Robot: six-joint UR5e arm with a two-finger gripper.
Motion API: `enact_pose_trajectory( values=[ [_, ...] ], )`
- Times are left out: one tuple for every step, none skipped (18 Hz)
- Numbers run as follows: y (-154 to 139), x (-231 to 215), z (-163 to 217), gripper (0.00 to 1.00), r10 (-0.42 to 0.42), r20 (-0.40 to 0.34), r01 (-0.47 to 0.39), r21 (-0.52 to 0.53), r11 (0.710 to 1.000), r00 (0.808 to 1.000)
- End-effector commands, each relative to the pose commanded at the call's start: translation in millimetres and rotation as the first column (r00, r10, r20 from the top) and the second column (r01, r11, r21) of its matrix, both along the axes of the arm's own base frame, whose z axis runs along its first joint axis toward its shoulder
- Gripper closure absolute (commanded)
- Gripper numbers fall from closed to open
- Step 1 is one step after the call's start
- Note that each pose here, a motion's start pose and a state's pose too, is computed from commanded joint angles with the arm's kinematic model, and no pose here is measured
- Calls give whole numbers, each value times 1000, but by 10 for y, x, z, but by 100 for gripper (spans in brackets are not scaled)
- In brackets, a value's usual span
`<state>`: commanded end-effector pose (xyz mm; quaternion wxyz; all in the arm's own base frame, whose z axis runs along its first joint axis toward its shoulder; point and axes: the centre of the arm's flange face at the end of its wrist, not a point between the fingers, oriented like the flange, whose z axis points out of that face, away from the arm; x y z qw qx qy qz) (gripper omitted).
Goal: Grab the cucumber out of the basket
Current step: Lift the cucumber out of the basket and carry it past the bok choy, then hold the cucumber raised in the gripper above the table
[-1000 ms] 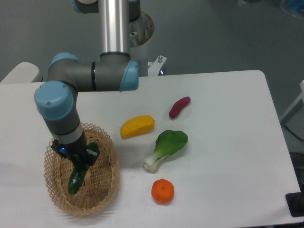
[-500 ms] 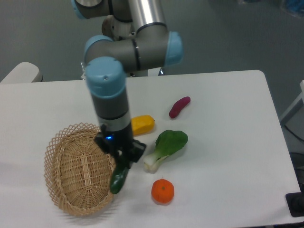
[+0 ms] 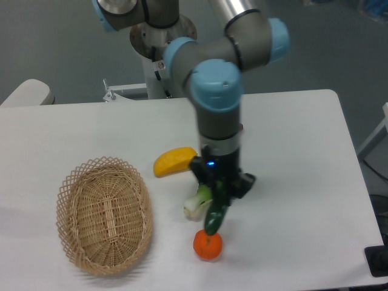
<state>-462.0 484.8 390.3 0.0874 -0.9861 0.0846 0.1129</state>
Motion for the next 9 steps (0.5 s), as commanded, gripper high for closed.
enact_pose_trajectory(
  values=[
    [-100,-122,-40,67,-11,-2,11,-11,1000,1000],
    [-186,-231,-67,67,-23,-4,23,-20,1000,1000],
    [-264,-332,-49,68,-36,-12,36,-24,999,999],
    [-347,-431,-72,68,-49,-12,49,-34,998,999],
    [-418,-507,-79,68,-64,-10,64,-40,997,998],
    [-471,-589,-75,68,-82,-14,81,-41,996,997],
    [-523,-694,-134,68,-96,-7,96,-44,994,995],
    [-591,-776,-190,68,-110,-1,110,-49,993,994],
    [-641,-839,-252,68,-132,3,132,-59,989,991]
  ],
)
